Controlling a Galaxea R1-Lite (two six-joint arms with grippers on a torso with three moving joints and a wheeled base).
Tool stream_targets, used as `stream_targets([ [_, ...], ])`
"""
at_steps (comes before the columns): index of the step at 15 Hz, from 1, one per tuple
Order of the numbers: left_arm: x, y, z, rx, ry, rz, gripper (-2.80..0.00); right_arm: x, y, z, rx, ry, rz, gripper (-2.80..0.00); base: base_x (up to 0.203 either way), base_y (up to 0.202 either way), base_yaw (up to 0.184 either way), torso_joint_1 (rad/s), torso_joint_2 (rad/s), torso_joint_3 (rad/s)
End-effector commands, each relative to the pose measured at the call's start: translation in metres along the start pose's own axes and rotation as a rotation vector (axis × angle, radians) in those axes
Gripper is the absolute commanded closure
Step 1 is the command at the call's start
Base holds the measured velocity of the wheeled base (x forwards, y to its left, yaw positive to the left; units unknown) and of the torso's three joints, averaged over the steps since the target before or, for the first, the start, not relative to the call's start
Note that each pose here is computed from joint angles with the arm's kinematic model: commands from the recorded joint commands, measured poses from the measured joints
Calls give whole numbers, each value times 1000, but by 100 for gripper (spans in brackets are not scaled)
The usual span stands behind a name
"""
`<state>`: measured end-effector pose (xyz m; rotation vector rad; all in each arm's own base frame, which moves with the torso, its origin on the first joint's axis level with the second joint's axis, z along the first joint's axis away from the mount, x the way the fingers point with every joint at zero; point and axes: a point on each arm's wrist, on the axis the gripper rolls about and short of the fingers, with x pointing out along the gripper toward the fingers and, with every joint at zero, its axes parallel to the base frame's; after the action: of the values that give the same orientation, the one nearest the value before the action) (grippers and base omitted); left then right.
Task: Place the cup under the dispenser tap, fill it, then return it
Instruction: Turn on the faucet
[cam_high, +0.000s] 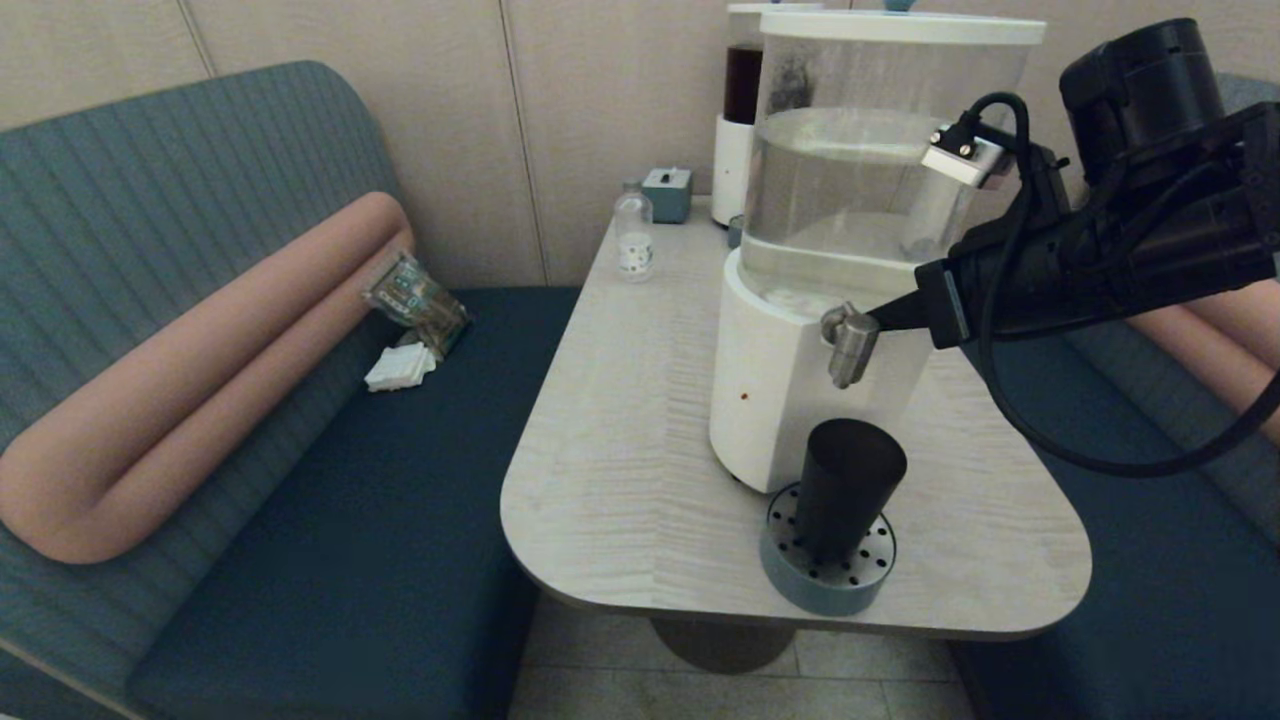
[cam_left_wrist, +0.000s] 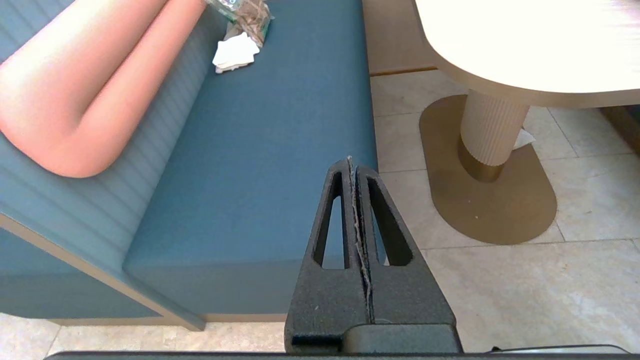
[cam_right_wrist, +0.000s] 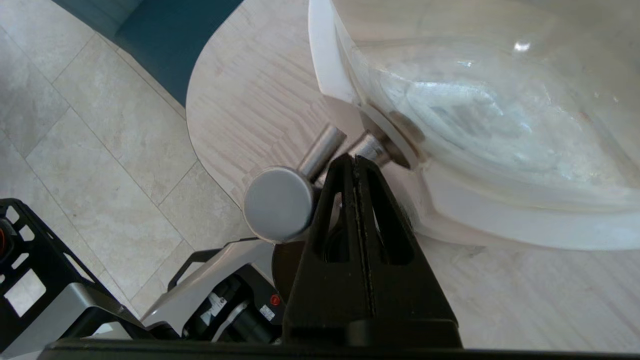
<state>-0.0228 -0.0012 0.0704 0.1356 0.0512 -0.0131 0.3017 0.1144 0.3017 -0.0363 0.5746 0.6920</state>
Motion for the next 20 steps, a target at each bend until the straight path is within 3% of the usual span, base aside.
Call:
stream_targets([
  [1,0,0,0,1,1,0,0,-7,1,-2,3,0,-3,0,0,0,0,0,0,0],
  [9,0,0,0,1,2,0,0,-25,-3,-4,13,-21,-35,0,0,0,0,0,0,0],
  [20,0,0,0,1,2,0,0,-15,-3,2,-13,-59,-26,0,0,0,0,0,0,0],
])
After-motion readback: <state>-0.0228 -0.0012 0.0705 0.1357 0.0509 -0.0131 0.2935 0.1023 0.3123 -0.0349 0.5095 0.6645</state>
